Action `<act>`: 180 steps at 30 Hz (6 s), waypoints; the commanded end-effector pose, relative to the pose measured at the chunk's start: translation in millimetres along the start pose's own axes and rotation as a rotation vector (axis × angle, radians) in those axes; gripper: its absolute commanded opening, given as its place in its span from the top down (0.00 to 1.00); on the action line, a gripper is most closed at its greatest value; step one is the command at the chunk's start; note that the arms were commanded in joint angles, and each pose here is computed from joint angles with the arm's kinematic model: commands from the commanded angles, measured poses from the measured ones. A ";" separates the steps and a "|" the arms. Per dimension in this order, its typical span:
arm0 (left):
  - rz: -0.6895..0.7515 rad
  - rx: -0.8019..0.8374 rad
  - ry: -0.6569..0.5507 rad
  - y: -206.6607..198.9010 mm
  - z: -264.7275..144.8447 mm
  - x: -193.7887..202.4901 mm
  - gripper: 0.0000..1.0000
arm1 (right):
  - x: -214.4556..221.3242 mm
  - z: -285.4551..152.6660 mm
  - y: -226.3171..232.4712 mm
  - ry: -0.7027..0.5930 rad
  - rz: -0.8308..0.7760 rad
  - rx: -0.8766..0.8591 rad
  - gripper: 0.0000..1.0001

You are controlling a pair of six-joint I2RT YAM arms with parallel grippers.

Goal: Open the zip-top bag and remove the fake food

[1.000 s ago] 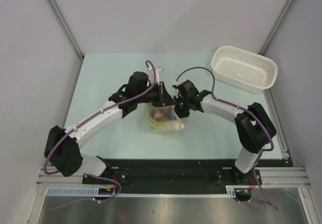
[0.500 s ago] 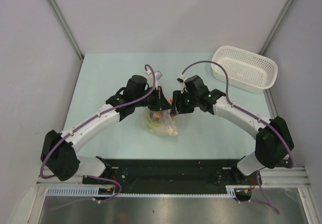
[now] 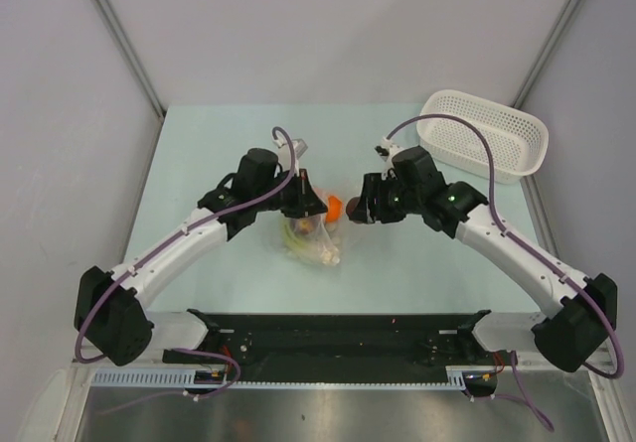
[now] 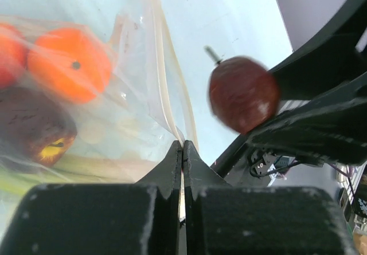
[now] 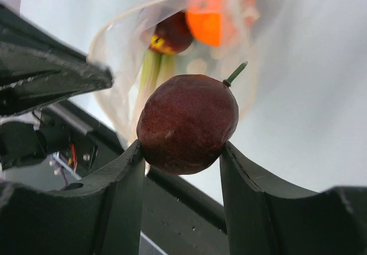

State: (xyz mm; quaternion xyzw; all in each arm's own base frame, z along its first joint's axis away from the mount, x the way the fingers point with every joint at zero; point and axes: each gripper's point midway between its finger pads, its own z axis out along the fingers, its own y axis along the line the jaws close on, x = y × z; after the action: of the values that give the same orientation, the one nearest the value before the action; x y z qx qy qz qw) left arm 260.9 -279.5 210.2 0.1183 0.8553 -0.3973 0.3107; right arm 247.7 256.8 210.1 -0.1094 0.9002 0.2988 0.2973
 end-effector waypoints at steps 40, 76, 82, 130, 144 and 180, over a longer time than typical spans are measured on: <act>0.265 -0.024 0.023 49.8 -26.7 -19.9 1.00 | -247.4 76.3 -421.9 -0.519 0.448 0.633 0.79; 0.061 -0.007 -0.093 29.9 -50.7 -6.9 1.00 | -199.2 42.9 -301.2 -0.329 0.492 0.769 0.00; 0.122 0.037 -0.066 12.5 -40.5 -7.8 1.00 | -170.2 11.6 -220.1 -0.275 0.264 0.750 0.00; -0.023 0.299 0.013 -58.5 3.0 0.3 1.00 | -1.7 112.3 -6.0 -0.121 0.334 -0.107 0.54; -0.033 0.350 0.064 -82.0 8.7 18.4 1.00 | -3.5 131.5 -44.7 -0.199 0.374 -0.023 0.24; 0.011 0.297 0.180 -69.8 42.5 31.4 1.00 | 70.2 165.7 28.6 0.181 0.502 -0.410 0.19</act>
State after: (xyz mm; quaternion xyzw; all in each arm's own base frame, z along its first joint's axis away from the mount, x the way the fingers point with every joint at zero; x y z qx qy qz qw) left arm 223.2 -349.3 190.9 0.1693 0.8266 -0.4978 0.2007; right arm 269.2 369.6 86.8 0.0480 0.8451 0.5152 0.1346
